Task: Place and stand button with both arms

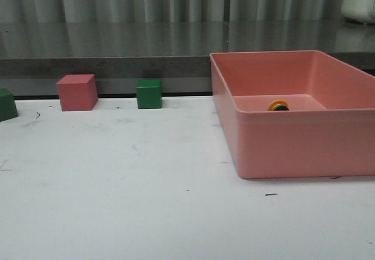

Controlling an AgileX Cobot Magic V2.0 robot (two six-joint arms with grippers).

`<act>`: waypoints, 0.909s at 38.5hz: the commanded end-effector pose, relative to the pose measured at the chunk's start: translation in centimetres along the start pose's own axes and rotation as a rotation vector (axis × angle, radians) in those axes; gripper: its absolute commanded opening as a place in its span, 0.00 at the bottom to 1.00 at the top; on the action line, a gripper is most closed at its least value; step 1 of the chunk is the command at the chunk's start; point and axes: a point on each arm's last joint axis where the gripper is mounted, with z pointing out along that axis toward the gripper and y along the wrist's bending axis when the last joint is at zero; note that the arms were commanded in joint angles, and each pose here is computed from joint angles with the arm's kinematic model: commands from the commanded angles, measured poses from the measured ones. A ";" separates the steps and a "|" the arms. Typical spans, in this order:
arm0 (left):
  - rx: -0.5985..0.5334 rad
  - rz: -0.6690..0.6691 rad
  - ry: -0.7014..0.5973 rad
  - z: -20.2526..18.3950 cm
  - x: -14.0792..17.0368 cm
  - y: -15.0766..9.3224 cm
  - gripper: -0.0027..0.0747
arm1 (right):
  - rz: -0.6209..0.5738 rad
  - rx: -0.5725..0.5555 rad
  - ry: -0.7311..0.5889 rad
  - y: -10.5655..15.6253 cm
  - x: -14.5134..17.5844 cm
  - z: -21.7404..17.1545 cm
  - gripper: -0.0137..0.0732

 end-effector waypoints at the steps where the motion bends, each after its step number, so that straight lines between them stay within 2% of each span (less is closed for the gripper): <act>1: 0.004 -0.011 -0.116 0.0 -1.9 -0.1 0.91 | -0.013 0.003 -0.113 0.1 -2.0 -0.1 0.92; 10: 0.005 -0.011 -0.136 0.0 -2.1 -0.1 0.86 | -0.011 0.012 -0.128 -0.1 -2.5 3.3 0.92; 23: 0.005 -0.011 -0.136 0.0 -2.1 -0.1 0.83 | -0.012 0.018 0.087 0.2 -4.7 13.3 0.92; 27: 0.005 -0.011 -0.136 0.0 -2.1 -0.1 0.83 | -0.021 -0.024 0.194 1.5 -5.2 16.4 0.92; 35: 0.005 -0.011 -0.134 0.0 -2.1 -0.1 0.83 | -0.067 -0.137 0.403 6.0 -5.6 21.5 0.92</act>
